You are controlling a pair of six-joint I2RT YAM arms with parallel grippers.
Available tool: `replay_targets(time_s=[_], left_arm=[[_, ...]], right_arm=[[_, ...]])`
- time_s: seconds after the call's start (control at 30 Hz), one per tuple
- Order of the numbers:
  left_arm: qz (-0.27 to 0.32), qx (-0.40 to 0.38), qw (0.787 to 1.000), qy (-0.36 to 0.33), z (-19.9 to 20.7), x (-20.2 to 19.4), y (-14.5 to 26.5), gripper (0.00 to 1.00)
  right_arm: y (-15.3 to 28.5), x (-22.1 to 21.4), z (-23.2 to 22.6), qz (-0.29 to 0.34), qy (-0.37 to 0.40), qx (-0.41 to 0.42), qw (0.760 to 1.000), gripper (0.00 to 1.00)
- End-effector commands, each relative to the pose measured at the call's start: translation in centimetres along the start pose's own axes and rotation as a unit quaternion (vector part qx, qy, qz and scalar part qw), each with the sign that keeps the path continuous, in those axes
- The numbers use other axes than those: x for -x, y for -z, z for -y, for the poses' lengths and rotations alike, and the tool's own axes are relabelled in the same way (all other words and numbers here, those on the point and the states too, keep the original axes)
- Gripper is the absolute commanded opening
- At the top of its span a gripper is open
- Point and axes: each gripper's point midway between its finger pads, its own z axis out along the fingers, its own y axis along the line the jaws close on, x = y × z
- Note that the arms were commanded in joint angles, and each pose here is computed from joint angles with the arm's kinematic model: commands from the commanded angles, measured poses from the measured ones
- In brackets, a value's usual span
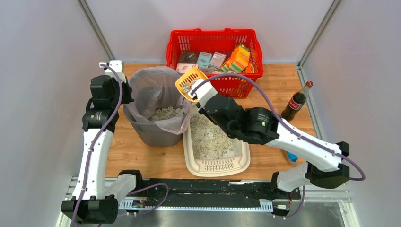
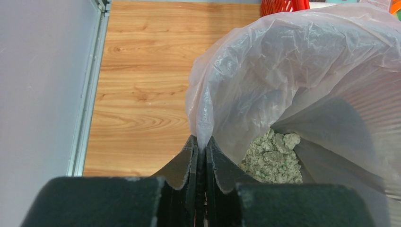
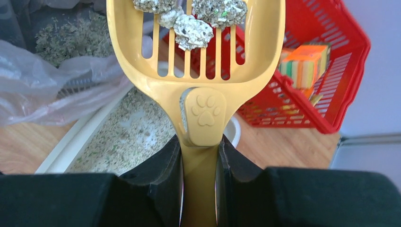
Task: Clean the litter box
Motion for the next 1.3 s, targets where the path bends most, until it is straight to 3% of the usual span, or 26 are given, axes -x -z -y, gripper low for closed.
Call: replay_targets(time_s=[0.0, 0.13, 0.53, 0.77, 1.03, 1.27], left_arm=[[-0.052, -0.079, 0.995, 0.020, 3.2, -3.0, 0.3, 0.00], [-0.048, -0.081, 0.995, 0.021, 3.3, -2.8, 0.5, 0.00], [-0.038, -0.091, 0.995, 0.024, 3.7, -2.4, 0.9, 0.00], [-0.042, -0.092, 0.995, 0.026, 3.8, -2.6, 0.8, 0.00], [-0.041, -0.088, 0.995, 0.023, 3.6, -2.5, 0.9, 0.00], [-0.040, -0.088, 0.995, 0.022, 3.6, -2.5, 1.0, 0.00]], right_arm=[[-0.7, 5.7, 0.6, 0.095, 0.042, -0.022, 0.994, 0.00], [-2.3, 7.8, -0.5, 0.129, 0.060, -0.005, 0.990, 0.00], [-8.2, 8.0, -0.6, 0.103, 0.122, -0.032, 0.987, 0.00], [-9.1, 7.4, -0.8, 0.109, 0.170, -0.057, 0.978, 0.00], [-10.4, 6.2, -0.1, 0.087, 0.288, -0.098, 0.949, 0.00], [-9.2, 7.8, 0.7, 0.118, 0.328, -0.131, 0.928, 0.00]])
